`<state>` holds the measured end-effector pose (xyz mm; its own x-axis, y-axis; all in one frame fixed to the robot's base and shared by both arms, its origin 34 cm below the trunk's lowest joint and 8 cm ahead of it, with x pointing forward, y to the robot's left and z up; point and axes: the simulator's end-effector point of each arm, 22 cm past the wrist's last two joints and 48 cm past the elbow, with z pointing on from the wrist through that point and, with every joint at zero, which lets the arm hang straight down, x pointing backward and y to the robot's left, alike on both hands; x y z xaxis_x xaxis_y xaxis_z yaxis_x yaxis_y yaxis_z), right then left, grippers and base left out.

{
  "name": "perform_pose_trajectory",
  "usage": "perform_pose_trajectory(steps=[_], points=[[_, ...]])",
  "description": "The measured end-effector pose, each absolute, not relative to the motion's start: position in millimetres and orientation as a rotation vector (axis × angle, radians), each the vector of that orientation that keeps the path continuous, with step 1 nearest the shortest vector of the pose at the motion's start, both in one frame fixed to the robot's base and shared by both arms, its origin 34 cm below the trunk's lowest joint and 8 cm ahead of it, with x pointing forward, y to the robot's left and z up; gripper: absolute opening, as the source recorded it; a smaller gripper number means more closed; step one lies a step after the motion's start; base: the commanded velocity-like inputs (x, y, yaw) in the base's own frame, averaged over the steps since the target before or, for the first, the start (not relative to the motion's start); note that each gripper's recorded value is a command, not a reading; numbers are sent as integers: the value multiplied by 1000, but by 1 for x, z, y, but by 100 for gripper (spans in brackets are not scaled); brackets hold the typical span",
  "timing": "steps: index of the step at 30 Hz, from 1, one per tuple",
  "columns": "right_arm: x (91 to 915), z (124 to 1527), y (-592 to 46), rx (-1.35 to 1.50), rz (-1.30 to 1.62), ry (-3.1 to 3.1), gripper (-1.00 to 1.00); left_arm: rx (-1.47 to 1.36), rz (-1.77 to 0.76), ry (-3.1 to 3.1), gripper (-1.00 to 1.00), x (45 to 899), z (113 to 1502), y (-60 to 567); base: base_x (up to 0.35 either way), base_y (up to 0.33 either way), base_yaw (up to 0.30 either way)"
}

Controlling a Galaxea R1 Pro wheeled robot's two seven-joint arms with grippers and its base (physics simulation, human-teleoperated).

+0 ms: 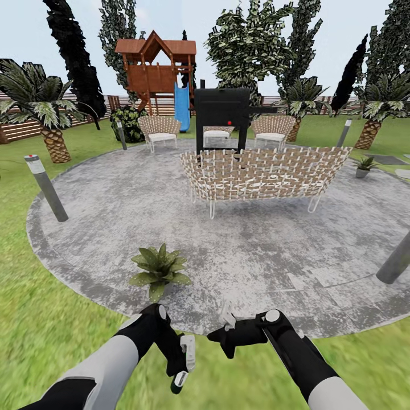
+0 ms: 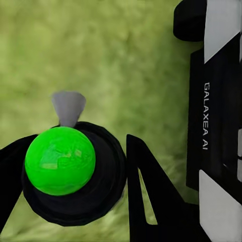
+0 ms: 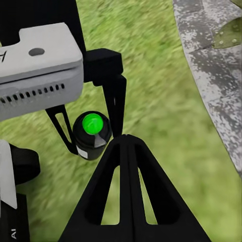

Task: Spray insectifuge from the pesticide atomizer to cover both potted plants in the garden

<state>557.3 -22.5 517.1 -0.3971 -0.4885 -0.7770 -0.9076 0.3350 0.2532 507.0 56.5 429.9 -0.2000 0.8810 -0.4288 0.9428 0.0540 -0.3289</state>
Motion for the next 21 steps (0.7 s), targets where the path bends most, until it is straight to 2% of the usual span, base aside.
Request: perform_pose_trajectory(steps=[21], points=[[559, 529, -6, -1219, 940, 1977, -100, 1796, -963, 2121, -100, 521, 462, 32, 0, 0, 0]])
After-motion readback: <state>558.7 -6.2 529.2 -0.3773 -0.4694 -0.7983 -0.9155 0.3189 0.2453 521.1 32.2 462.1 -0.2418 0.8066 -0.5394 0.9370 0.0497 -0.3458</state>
